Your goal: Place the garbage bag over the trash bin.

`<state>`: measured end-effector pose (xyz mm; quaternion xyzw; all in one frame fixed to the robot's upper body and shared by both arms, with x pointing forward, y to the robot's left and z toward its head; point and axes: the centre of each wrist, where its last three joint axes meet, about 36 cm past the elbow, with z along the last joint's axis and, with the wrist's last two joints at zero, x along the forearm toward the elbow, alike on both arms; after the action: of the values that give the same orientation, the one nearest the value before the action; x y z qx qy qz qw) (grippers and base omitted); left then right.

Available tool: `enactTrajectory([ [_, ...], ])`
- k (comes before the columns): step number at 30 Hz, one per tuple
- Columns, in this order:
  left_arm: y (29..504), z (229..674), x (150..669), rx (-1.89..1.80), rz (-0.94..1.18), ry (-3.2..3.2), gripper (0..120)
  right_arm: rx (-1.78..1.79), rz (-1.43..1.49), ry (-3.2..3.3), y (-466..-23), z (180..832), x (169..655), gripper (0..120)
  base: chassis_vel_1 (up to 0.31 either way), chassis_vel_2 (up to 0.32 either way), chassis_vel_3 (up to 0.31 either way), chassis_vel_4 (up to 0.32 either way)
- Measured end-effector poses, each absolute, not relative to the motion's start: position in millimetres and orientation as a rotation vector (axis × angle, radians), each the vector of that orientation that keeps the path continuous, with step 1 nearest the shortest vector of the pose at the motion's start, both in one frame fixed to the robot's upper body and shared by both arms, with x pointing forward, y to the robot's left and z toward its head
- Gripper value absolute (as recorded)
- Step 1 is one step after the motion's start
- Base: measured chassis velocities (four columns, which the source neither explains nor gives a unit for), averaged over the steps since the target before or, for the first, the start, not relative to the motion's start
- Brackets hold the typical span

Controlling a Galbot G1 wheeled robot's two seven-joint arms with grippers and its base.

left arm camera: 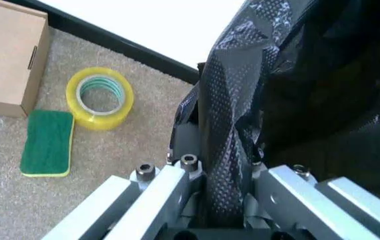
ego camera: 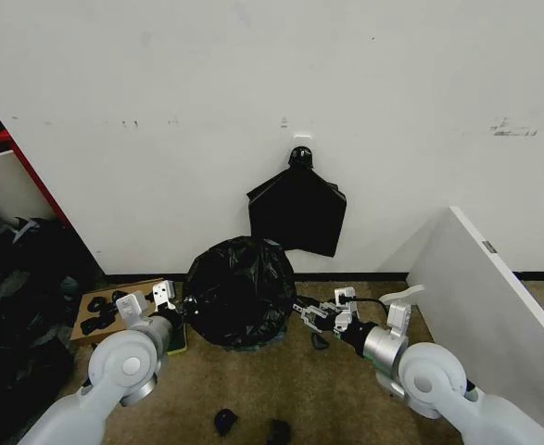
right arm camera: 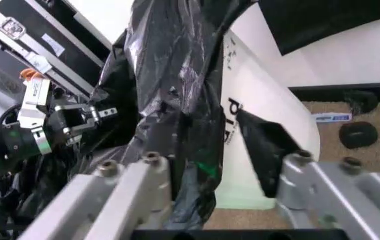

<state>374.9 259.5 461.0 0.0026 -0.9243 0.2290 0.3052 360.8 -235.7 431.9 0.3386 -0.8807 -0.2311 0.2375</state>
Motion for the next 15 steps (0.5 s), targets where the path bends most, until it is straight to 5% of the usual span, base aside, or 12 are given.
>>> enactTrajectory([
  [7, 257.9, 458.5, 375.2, 0.002, 0.613, -2.443, 1, 0.94, -0.622, -2.415, -232.4, 431.5, 357.3, 1, 0.0, 0.0, 0.0, 0.0],
  [15, 257.8, 460.1, 372.8, 0.006, 0.621, -2.444, 1, 0.918, -0.611, -2.434, -235.2, 430.6, 358.0, 0, 0.0, 0.0, 0.0, 0.0],
])
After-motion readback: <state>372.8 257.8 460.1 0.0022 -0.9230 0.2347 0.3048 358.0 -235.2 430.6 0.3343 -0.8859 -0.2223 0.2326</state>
